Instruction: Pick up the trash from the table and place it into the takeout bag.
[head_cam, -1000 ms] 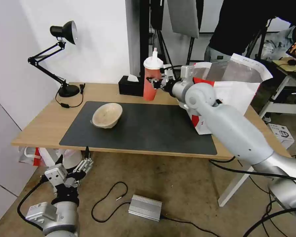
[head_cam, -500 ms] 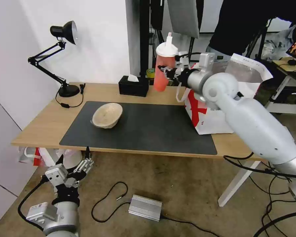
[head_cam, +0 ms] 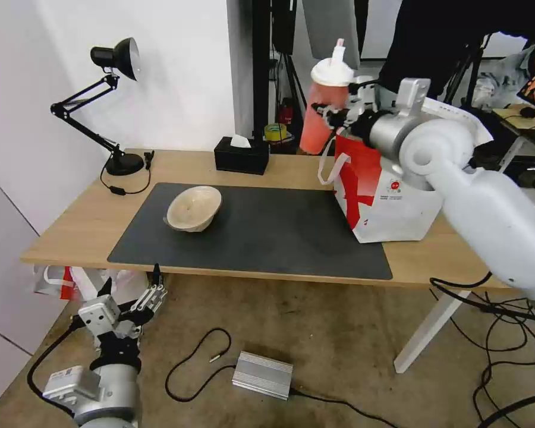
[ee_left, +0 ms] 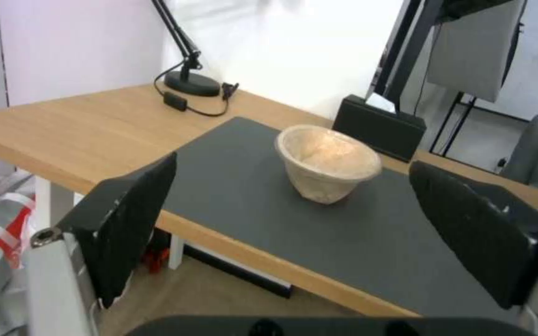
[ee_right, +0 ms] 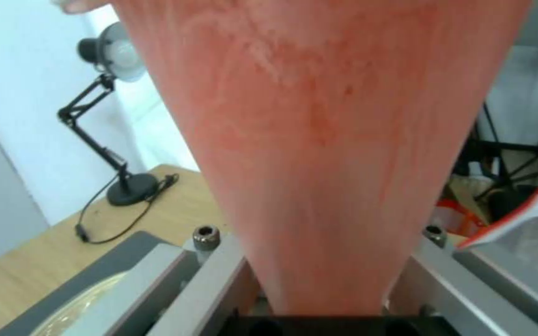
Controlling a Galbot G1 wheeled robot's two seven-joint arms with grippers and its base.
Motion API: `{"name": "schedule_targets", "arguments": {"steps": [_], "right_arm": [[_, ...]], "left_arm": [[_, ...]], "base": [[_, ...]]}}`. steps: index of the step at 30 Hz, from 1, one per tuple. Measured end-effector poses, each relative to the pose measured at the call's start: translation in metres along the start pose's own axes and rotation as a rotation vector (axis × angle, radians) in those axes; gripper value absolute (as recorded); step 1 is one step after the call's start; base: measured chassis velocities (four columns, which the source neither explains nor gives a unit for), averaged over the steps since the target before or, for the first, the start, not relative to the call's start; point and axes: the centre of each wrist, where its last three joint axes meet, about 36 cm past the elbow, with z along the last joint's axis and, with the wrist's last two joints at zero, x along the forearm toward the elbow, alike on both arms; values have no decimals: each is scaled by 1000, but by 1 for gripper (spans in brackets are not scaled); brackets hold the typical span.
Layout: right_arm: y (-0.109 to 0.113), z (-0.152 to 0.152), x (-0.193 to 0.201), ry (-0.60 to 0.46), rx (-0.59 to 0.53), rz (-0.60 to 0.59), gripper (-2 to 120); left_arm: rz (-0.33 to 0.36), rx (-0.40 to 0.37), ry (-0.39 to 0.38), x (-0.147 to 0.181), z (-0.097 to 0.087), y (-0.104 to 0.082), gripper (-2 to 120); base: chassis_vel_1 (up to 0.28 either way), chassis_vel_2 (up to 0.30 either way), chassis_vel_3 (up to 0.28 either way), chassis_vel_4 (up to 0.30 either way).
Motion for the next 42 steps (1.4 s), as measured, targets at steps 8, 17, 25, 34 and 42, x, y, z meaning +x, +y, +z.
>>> {"name": "schedule_targets", "arguments": {"steps": [8,17,25,34,42], "right_arm": [[-23,-11,12,-14,-4,53,5],[-41,-24,22,-34,-11,92,5],[-61,-28,27,-41,-25,135,5],[-84,-21,29,-34,-46,184,5],[-99,-12,32,-26,-49,220,5]], "left_arm": [[3,-2,0,0,0,0,100],[6,-1,3,-1,2,0,100],[10,-2,3,-2,2,0,100],[15,-4,2,-4,2,1,100],[18,0,6,-6,4,1,100]], "base": [[0,0,0,0],[0,0,0,0],[0,0,0,0],[0,0,0,0],[0,0,0,0]]}}
